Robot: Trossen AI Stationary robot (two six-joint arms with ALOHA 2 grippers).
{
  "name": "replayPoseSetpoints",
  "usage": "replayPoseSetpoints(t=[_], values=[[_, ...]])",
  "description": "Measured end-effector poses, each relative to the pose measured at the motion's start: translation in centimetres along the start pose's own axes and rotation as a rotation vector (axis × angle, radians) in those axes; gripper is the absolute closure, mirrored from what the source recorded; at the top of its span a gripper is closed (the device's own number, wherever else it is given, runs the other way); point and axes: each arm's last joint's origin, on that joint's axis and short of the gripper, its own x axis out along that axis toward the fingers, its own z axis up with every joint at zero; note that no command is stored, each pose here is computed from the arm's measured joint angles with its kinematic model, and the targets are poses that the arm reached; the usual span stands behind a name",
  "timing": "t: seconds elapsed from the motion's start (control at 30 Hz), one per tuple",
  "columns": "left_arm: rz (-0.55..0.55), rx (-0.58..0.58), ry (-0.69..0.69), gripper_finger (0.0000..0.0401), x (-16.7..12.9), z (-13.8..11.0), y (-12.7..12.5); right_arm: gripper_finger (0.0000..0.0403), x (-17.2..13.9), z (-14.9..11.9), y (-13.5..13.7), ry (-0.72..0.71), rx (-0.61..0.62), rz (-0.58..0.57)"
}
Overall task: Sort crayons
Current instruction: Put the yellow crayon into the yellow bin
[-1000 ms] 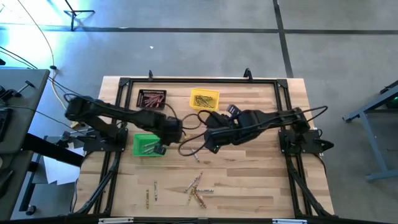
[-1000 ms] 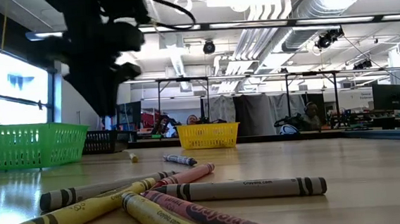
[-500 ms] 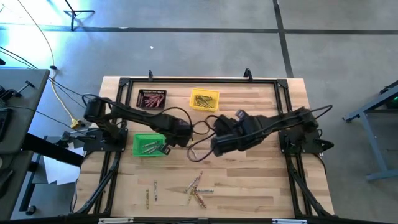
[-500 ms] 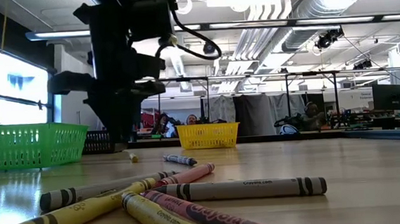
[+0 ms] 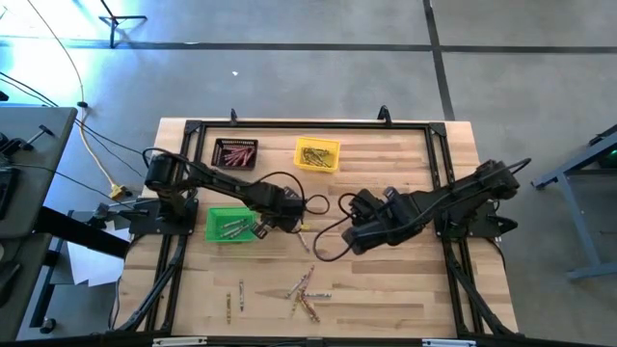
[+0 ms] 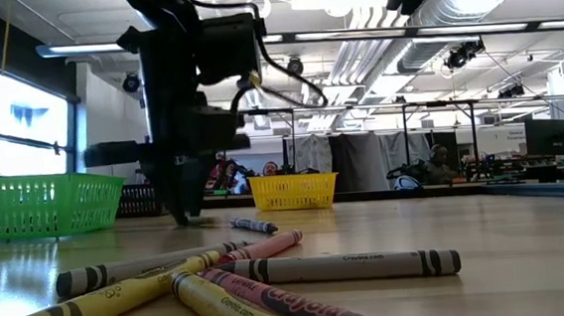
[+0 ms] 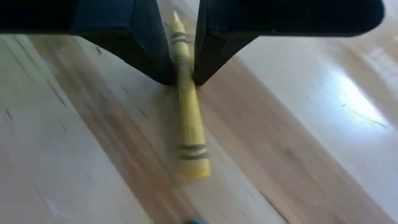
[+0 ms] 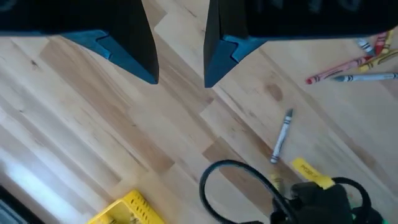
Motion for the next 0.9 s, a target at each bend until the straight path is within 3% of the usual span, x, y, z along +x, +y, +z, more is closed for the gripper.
replayPoseSetpoints(t=[0.27, 0.4, 0.6, 0.9], values=[[-0.025, -0.037, -0.02, 0.0335, 0.5, 0.2, 0.0, 0.0289, 0.3, -0.2, -0.1, 0.01, -0.014, -0.011], [-0.038, -0.14, -0.02, 0.0342, 0.6, 0.1, 0.0, 0.0289, 0.3, -0.3, -0.3, 0.013, -0.02, -0.022], [-0.064, -0.332, 0.001, 0.0395, 0.9, -0.4, 0.3, 0.0289, 0.3, -0.3, -0.3, 0.006, -0.018, -0.031], [-0.046, -0.482, -0.035, 0.04, -1.4, -1.0, 1.2, 0.0289, -0.3, -0.1, -0.8, -0.003, 0.014, -0.023]])
